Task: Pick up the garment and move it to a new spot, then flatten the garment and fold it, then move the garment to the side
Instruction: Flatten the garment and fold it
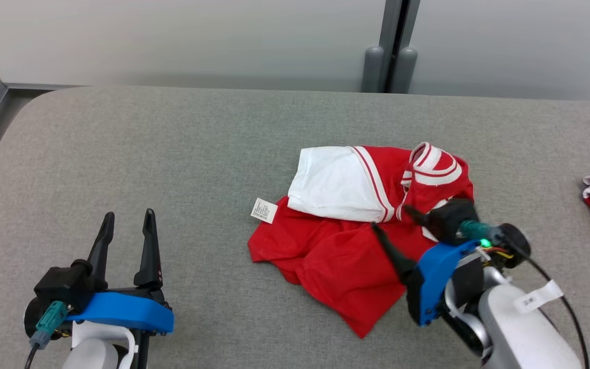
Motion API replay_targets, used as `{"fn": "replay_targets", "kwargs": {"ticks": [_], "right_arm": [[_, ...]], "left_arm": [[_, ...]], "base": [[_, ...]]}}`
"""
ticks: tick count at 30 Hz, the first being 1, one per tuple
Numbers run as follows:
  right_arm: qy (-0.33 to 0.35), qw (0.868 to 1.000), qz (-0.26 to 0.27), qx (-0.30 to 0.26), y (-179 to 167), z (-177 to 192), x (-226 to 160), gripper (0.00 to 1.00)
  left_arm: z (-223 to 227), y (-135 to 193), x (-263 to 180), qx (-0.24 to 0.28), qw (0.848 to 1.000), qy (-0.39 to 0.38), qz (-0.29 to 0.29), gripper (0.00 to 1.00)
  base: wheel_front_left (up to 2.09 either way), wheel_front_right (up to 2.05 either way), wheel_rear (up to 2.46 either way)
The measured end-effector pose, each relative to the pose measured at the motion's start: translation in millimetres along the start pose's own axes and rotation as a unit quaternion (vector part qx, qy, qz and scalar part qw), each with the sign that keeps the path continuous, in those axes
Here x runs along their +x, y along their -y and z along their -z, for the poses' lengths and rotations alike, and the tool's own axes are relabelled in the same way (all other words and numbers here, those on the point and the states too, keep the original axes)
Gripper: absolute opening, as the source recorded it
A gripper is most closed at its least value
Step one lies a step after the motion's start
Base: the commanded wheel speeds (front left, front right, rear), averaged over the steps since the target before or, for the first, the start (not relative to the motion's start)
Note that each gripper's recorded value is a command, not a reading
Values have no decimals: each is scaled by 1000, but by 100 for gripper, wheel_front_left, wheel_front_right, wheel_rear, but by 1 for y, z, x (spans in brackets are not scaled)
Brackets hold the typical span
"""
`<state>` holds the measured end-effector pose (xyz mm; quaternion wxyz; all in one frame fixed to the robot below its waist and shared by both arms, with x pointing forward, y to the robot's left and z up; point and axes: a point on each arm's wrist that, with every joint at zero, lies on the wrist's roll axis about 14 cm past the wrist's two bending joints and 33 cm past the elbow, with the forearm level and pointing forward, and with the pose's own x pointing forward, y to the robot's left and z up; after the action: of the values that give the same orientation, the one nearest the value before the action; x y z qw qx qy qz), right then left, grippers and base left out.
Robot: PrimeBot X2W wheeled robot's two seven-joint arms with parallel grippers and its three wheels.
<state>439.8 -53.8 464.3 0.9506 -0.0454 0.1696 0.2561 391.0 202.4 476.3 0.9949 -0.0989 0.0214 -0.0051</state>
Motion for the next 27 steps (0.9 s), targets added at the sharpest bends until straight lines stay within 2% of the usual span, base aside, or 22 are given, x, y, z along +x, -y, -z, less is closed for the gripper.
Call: {"fn": "replay_targets", "kwargs": {"ticks": [8, 12, 18, 27], "right_arm": [[3, 997, -66, -45, -46, -13, 7, 100], [-21, 995, -46, -90, -27, -8, 12, 100], [-80, 987, -27, -136, 2, 20, 27, 100], [-134, 976, -34, -167, 15, 46, 52, 100]], "left_arm": [[2, -11, -5, 0, 1000, -3, -16, 100], [4, -14, -5, 0, 1000, -5, -20, 100], [5, -11, 1, -4, 1000, -5, -19, 100], [15, -18, 4, -5, 999, -17, -29, 100]], "base": [[0, 0, 0], [0, 0, 0], [0, 0, 0], [0, 0, 0]]}}
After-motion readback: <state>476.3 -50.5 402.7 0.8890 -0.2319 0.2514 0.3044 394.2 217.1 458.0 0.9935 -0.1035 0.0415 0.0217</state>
